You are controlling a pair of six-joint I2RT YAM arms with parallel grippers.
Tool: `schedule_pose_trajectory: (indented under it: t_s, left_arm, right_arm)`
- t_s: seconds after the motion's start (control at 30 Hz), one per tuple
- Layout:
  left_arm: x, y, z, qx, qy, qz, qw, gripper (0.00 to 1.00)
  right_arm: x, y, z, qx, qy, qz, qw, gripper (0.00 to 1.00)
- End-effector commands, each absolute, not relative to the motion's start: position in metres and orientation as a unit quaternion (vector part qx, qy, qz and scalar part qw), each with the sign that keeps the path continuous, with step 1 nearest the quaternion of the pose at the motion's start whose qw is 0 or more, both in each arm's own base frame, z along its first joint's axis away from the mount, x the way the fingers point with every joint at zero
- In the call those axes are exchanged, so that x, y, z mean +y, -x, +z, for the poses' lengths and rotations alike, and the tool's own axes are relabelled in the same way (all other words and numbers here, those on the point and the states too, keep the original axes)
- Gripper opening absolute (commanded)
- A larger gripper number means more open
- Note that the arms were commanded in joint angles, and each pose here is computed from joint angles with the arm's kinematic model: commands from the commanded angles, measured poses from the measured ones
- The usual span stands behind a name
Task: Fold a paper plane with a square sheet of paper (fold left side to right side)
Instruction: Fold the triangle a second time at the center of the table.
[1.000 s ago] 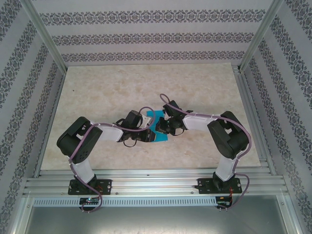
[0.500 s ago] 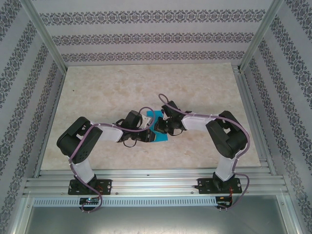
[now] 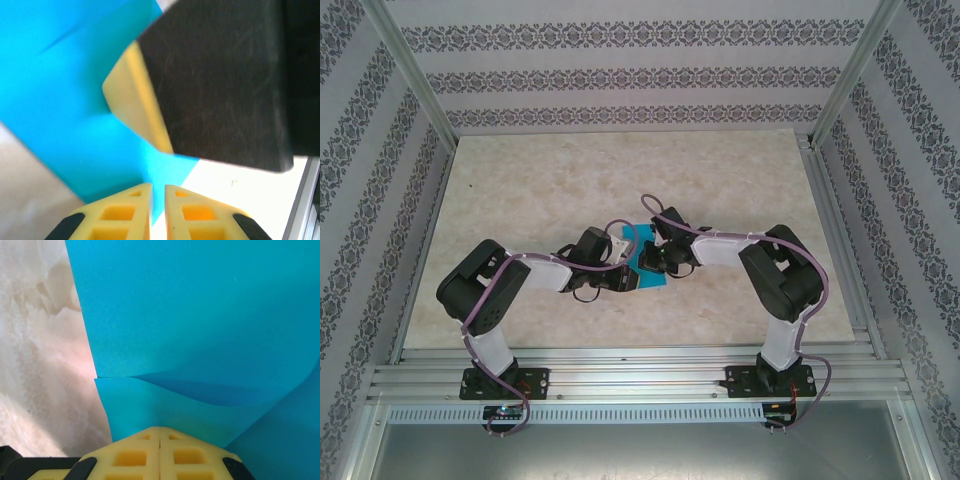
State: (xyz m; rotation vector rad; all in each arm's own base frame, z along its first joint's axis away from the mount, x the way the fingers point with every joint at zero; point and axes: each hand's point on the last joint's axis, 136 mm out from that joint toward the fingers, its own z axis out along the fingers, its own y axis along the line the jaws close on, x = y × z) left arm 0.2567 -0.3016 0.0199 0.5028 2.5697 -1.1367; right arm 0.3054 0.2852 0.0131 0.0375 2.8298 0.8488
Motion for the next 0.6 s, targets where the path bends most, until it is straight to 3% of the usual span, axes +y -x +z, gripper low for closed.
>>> schedule_pose_trajectory:
  t_s: [0.0, 0.3, 0.57]
  left_arm:
    - [-0.257, -0.207, -0.050, 0.941, -0.148, -0.304, 0.035, 0.17]
    - [-0.261, -0.209, -0.044, 0.937, -0.142, -0.316, 0.042, 0.16]
    - [-0.298, -0.249, 0.039, 0.900, -0.135, -0.397, 0.117, 0.15]
  right_arm:
    - [0.250, -0.323, -0.006, 0.966, -0.022, 0.227, 0.126, 0.06]
    - [0.247, -0.333, -0.005, 0.964, -0.023, 0.236, 0.118, 0.07]
    - [0.258, -0.310, -0.005, 0.963, -0.027, 0.253, 0.093, 0.07]
